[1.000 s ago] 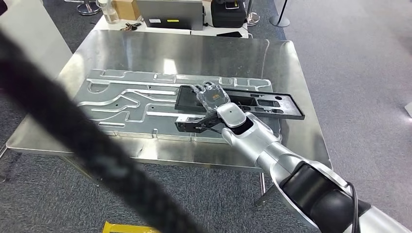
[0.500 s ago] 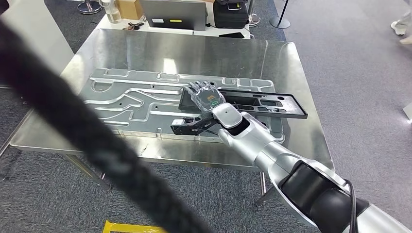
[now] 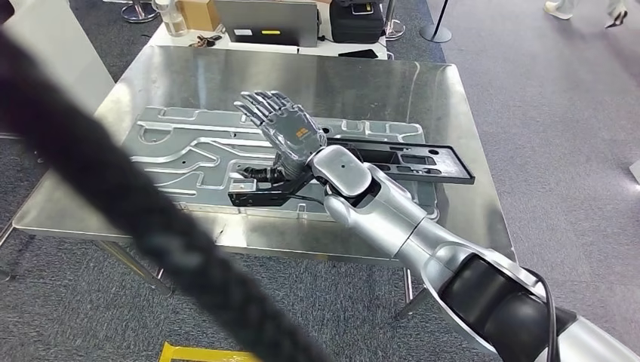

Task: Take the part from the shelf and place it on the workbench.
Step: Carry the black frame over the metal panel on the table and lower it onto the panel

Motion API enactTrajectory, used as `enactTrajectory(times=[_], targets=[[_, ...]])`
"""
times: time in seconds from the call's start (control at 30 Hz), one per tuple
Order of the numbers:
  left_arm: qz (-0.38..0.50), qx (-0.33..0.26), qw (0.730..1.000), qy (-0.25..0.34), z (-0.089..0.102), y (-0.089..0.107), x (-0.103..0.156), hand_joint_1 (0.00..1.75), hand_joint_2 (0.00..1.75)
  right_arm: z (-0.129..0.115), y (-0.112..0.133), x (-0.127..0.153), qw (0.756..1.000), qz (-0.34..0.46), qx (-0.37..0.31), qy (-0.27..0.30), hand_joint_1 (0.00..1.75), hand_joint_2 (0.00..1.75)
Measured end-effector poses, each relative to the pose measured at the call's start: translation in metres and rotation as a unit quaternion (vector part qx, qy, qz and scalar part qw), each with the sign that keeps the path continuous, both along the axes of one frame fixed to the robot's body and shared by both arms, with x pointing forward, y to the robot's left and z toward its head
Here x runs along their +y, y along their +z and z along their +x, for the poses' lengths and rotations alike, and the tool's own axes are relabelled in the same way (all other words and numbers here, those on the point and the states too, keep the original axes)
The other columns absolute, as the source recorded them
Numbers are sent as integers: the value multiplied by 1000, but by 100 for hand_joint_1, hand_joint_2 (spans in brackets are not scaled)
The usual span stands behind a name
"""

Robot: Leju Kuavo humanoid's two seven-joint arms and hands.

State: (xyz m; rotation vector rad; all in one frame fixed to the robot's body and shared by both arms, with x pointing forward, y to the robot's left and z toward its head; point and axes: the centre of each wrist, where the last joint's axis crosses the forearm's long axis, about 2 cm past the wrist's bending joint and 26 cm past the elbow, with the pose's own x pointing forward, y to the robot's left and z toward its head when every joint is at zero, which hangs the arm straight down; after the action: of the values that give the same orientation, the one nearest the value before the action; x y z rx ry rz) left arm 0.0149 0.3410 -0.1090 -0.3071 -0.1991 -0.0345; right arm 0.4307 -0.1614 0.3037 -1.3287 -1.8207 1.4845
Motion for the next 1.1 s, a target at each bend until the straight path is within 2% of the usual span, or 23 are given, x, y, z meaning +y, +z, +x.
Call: enactTrajectory(times=[0.6, 0.73, 0.87, 1.0, 1.1], targets=[[-2, -2, 1000, 0, -1, 0, 0, 0, 0, 0, -9, -6, 1000, -21, -9, 2, 0, 0], [0, -2, 1000, 3, -4, 0, 3, 0, 0, -6, -18, 4, 999, -36, -10, 24, 0, 0], [5, 2, 1000, 11, -11, 1, 15, 0, 0, -18, -19, 32, 998, -36, -21, 52, 0, 0], [9, 8, 1000, 10, -14, 3, 28, 0, 0, -29, -11, 62, 996, -29, -36, 77, 0, 175], [14, 12, 1000, 7, -18, 4, 33, 0, 0, -34, -4, 73, 994, -22, -48, 92, 0, 175]])
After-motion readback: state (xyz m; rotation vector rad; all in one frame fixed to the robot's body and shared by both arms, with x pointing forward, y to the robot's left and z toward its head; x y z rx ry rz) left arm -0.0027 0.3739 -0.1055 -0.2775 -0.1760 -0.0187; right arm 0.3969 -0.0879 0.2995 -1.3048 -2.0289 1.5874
